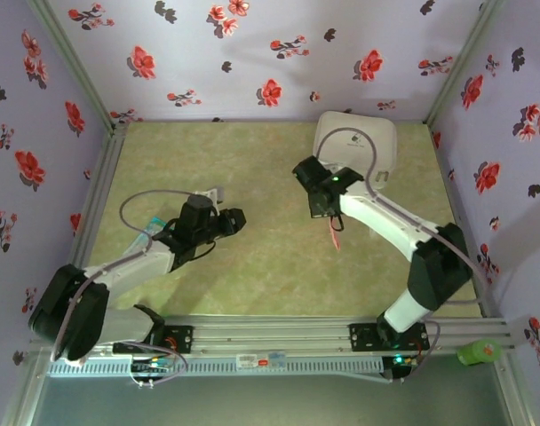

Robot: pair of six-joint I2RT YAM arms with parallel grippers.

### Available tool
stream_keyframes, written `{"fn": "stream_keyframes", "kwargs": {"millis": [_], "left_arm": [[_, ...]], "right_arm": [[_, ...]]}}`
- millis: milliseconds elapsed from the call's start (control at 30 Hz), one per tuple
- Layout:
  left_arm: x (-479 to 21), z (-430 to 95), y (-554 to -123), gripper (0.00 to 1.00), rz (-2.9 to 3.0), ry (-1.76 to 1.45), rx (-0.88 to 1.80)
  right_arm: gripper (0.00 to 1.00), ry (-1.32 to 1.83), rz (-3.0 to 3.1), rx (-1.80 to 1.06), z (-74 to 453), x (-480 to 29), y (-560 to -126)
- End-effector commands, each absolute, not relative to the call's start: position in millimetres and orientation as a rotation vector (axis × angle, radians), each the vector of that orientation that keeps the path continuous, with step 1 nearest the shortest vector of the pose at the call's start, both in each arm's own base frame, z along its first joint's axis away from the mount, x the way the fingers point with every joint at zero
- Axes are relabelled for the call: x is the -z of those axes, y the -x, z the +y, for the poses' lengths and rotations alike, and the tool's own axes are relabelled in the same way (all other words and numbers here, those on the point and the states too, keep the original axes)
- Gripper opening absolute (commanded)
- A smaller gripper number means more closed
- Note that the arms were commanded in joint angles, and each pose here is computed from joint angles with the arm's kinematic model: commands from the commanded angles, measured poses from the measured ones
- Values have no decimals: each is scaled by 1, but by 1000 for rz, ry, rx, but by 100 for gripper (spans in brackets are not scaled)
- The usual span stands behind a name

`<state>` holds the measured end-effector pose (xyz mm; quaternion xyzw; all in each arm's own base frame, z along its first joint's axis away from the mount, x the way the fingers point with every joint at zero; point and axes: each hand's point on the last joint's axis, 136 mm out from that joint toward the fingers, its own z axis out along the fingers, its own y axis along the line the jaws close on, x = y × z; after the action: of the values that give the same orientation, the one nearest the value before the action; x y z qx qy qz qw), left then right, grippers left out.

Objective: Fold a paper plane with a square sheet of paper (pick it up from the middle)
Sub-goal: Turn over the paper at the center of the table, then third fold the triangle at the center of the table.

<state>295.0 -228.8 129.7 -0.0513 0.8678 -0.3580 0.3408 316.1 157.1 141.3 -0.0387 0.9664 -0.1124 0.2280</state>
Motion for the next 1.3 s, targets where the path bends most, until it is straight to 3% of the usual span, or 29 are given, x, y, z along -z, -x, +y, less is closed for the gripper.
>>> {"fn": "stream_keyframes", "kwargs": {"millis": [0, 167, 333, 567, 733, 900, 1033, 1100, 1167, 1267], "left_arm": [[-148, -206, -300, 31, 2149, 240, 894], [-157, -159, -289, 23, 2068, 406, 760], [-167, -129, -273, 23, 2021, 455, 684], [-176, -133, -268, 35, 2023, 386, 703], [-180, -156, -272, 48, 2045, 268, 776], [-179, -187, -279, 48, 2086, 197, 912], [-167, -215, -284, 46, 2204, 123, 991], [-153, -227, -288, 44, 2285, 126, 1017], [-142, -238, -292, 42, 2342, 128, 1047], [-123, -251, -296, 40, 2424, 168, 1084]], "right_arm": [[0, 214, 2650, 552, 157, -131, -315], [0, 307, 2738, 473, 217, -95, -314], [3, 402, 2815, 295, 281, -69, -311], [13, 457, 2922, -140, 347, -57, -301], [32, 442, 2924, -477, 368, -72, -294], [42, 177, 2737, -825, 340, -110, -311], [35, -106, 2647, -985, 285, -112, -325], [25, -212, 2640, -1079, 262, -104, -327], [15, -292, 2640, -1143, 250, -94, -326], [10, -327, 2641, -1200, 248, -82, -319]]}}
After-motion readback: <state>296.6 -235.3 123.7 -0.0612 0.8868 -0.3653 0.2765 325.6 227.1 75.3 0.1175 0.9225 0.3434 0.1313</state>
